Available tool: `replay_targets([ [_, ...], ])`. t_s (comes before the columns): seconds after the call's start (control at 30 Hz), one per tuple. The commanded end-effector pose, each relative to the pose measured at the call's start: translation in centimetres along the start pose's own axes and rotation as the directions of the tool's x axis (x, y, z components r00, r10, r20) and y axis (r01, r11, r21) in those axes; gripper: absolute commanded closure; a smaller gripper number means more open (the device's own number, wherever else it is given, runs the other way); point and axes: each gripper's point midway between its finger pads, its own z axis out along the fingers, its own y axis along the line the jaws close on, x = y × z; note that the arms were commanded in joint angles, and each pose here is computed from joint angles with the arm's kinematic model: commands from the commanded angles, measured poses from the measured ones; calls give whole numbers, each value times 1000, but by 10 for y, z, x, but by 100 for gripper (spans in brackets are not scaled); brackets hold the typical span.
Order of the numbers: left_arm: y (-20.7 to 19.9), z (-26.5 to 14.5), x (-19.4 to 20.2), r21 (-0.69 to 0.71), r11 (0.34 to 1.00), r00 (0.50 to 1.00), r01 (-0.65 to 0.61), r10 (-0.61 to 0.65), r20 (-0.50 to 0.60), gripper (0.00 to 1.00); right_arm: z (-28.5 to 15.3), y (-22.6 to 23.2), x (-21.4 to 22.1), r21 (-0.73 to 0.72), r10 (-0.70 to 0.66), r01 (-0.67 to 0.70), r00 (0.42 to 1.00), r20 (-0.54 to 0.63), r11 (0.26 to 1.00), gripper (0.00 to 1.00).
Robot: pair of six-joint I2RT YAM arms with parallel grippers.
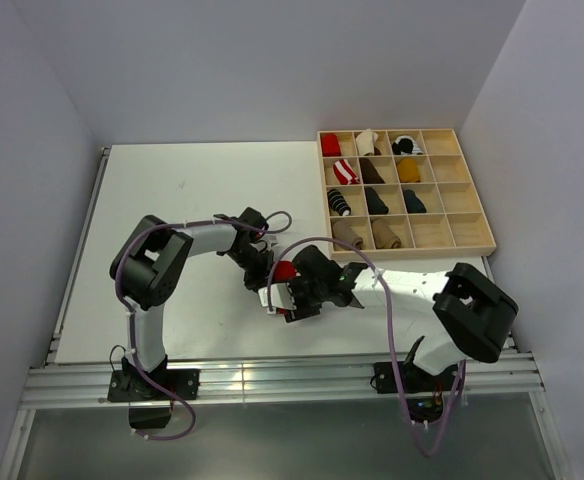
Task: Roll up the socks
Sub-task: Roll the sock at the center of the board.
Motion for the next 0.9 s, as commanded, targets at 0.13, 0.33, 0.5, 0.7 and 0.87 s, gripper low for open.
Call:
replay_targets([
  [0.13,25,12,0,-86,996,1000,-1,0,-19,100,3,-21,-15,55,-32,30,999,20,998,43],
  [0.33,19,13,0,-59,998,999,23,-25,-22,99,2,-17,-12,18,-2,2,1000,-18,1000,60],
  [0.5,13,9,-2,-37,999,999,40,-40,-2,94,1,-4,2,-48,35,-40,995,-93,998,83],
  [0.7,0,2,-5,76,991,992,108,-112,51,82,-9,14,8,-168,145,-161,984,-108,972,88],
  [0.87,-13,-4,-9,178,973,977,149,-172,125,80,-19,23,22,-286,271,-306,950,-155,908,88],
])
